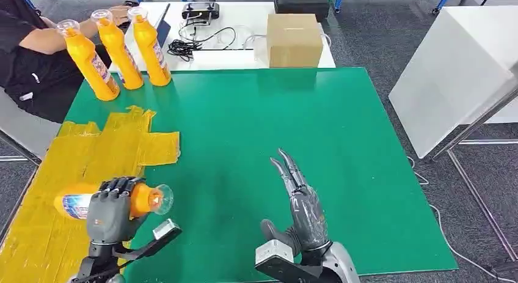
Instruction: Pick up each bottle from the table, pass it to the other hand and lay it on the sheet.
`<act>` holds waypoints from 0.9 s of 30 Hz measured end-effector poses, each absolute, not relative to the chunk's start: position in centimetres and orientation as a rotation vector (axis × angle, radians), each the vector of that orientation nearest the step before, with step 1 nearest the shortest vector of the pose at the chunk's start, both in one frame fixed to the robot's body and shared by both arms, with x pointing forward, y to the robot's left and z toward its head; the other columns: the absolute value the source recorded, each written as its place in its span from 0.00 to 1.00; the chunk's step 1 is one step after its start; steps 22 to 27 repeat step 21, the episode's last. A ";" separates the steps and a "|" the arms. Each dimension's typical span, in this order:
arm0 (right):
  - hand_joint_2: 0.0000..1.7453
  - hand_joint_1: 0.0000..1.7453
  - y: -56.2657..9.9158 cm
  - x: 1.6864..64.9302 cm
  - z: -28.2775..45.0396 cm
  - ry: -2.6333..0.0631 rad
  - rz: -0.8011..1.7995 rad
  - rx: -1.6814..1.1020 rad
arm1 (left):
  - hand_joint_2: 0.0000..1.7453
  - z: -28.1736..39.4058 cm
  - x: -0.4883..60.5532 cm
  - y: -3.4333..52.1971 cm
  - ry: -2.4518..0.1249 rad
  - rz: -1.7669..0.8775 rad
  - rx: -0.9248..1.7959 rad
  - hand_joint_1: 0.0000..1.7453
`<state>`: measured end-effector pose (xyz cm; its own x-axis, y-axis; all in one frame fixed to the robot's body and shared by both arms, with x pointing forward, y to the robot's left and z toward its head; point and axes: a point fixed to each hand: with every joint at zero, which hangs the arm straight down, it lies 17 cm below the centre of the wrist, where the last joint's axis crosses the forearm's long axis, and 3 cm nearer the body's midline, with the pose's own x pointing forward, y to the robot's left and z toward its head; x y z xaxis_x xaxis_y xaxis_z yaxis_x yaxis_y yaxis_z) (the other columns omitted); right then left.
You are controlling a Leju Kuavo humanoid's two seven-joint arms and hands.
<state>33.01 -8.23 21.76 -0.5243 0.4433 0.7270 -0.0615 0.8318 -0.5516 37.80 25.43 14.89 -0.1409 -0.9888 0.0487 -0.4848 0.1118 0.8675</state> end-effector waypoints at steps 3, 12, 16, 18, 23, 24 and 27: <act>0.00 0.00 -8.1 33.0 21.7 -2.031 0.657 -0.275 | 1.00 12.3 38.2 25.0 -1.673 -1.020 1.409 1.00; 0.00 0.00 -7.8 33.1 21.7 -2.026 0.673 -0.253 | 0.00 7.5 38.6 24.5 -1.561 -1.210 1.337 0.00; 0.00 0.00 -7.6 33.0 21.6 -2.023 0.683 -0.244 | 0.00 5.8 38.6 24.8 -1.508 -1.263 1.314 0.00; 0.00 0.00 -7.5 33.1 21.6 -2.023 0.689 -0.240 | 0.00 5.4 38.7 24.9 -1.494 -1.279 1.313 0.00; 0.00 0.00 -7.4 33.1 21.6 -2.022 0.694 -0.238 | 0.00 5.2 39.0 25.4 -1.468 -1.285 1.335 0.00; 0.00 0.00 -7.4 33.1 21.6 -2.022 0.694 -0.238 | 0.00 5.2 39.0 25.4 -1.468 -1.285 1.335 0.00; 0.00 0.00 -7.4 33.1 21.6 -2.022 0.694 -0.238 | 0.00 5.2 39.0 25.4 -1.468 -1.285 1.335 0.00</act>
